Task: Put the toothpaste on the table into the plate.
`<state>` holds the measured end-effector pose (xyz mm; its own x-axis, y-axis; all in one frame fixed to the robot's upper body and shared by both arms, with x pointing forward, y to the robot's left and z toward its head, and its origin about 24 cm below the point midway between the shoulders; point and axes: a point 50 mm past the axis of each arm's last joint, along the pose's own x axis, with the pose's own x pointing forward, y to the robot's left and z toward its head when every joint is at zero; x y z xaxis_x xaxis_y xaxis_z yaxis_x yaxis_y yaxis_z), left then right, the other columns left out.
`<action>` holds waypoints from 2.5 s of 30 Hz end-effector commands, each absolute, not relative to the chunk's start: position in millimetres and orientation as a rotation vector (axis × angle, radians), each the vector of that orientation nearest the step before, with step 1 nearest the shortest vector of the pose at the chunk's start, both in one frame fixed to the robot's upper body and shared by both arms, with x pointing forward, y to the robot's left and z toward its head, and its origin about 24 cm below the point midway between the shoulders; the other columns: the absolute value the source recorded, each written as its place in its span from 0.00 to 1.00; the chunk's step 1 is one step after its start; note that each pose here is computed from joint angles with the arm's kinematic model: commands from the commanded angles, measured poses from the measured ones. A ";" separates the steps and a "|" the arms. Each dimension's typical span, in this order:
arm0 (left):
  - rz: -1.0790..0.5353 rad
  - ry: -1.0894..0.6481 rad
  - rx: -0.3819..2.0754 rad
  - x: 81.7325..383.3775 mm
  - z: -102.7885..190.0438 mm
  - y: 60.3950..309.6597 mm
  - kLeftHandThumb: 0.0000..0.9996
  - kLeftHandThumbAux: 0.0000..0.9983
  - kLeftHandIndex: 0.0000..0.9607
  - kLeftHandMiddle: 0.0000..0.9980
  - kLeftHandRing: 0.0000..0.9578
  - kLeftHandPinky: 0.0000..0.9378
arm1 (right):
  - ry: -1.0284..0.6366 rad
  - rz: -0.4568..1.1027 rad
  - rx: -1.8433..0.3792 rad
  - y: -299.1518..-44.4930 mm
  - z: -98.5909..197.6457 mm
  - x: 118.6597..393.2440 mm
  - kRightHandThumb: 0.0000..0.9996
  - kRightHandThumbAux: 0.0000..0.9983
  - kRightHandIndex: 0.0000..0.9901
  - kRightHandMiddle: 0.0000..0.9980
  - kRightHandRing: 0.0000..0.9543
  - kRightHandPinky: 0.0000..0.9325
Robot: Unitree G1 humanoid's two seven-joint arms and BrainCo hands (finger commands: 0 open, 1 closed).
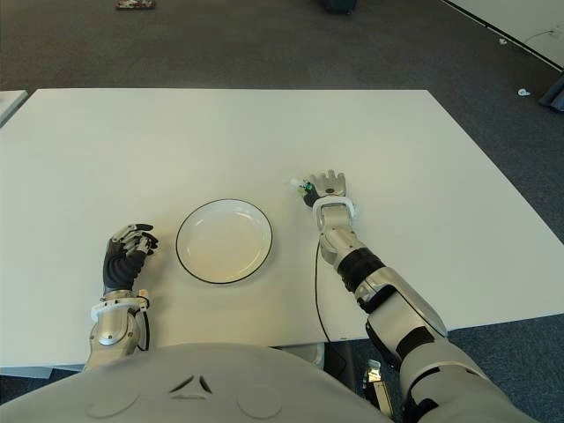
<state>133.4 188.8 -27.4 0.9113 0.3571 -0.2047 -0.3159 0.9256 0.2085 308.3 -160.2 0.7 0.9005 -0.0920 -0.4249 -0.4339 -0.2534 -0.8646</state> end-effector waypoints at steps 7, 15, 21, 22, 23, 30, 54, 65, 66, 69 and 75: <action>0.386 0.310 0.187 129.2 -32.2 187.1 0.70 0.72 0.45 0.56 0.58 0.56 | 0.465 0.472 -1.790 -159.8 -14.6 289.0 0.66 0.21 0.00 0.00 0.00 0.00; 0.389 0.303 0.182 128.6 -32.2 187.4 0.70 0.72 0.45 0.57 0.58 0.57 | 0.467 0.510 -1.784 -160.9 -5.3 286.5 0.61 0.19 0.00 0.00 0.00 0.00; 0.386 0.298 0.185 128.4 -31.6 188.0 0.70 0.72 0.45 0.57 0.58 0.58 | 0.474 0.526 -1.782 -161.4 -3.4 286.0 0.60 0.18 0.00 0.00 0.00 0.00; 0.385 0.298 0.187 128.4 -31.5 188.1 0.70 0.72 0.45 0.57 0.59 0.58 | 0.474 0.528 -1.782 -161.4 -2.9 286.1 0.59 0.18 0.00 0.00 0.00 0.00; 0.385 0.298 0.188 128.5 -31.5 188.1 0.70 0.72 0.45 0.57 0.59 0.57 | 0.474 0.529 -1.783 -161.4 -2.6 286.1 0.59 0.18 0.00 0.00 0.00 0.00; 0.393 0.304 0.194 128.7 -31.5 188.8 0.70 0.72 0.45 0.57 0.59 0.59 | 0.476 0.542 -1.787 -161.9 1.2 285.7 0.59 0.18 0.00 0.00 0.00 0.00; 0.420 0.349 0.220 128.0 -30.7 191.3 0.70 0.72 0.45 0.57 0.60 0.59 | 0.464 0.534 -1.845 -160.2 8.1 292.1 0.61 0.25 0.00 0.00 0.00 0.00; 0.434 0.343 0.171 127.4 -29.4 192.1 0.70 0.72 0.45 0.57 0.59 0.58 | 0.416 0.434 -1.803 -160.1 8.1 297.9 0.71 0.52 0.38 0.39 0.43 0.48; 0.434 0.341 0.169 127.5 -29.4 192.3 0.70 0.72 0.45 0.56 0.59 0.58 | 0.414 0.429 -1.799 -160.1 8.1 298.1 0.72 0.58 0.40 0.42 0.46 0.52; 0.436 0.324 0.163 127.3 -28.8 192.7 0.70 0.72 0.45 0.56 0.58 0.58 | 0.401 0.401 -1.783 -160.9 8.5 300.3 0.72 0.66 0.43 0.49 0.54 0.59; 0.438 0.322 0.139 126.9 -29.3 193.1 0.70 0.72 0.45 0.57 0.59 0.59 | 0.368 0.337 -1.734 -162.0 7.4 300.8 0.73 0.69 0.44 0.59 0.66 0.69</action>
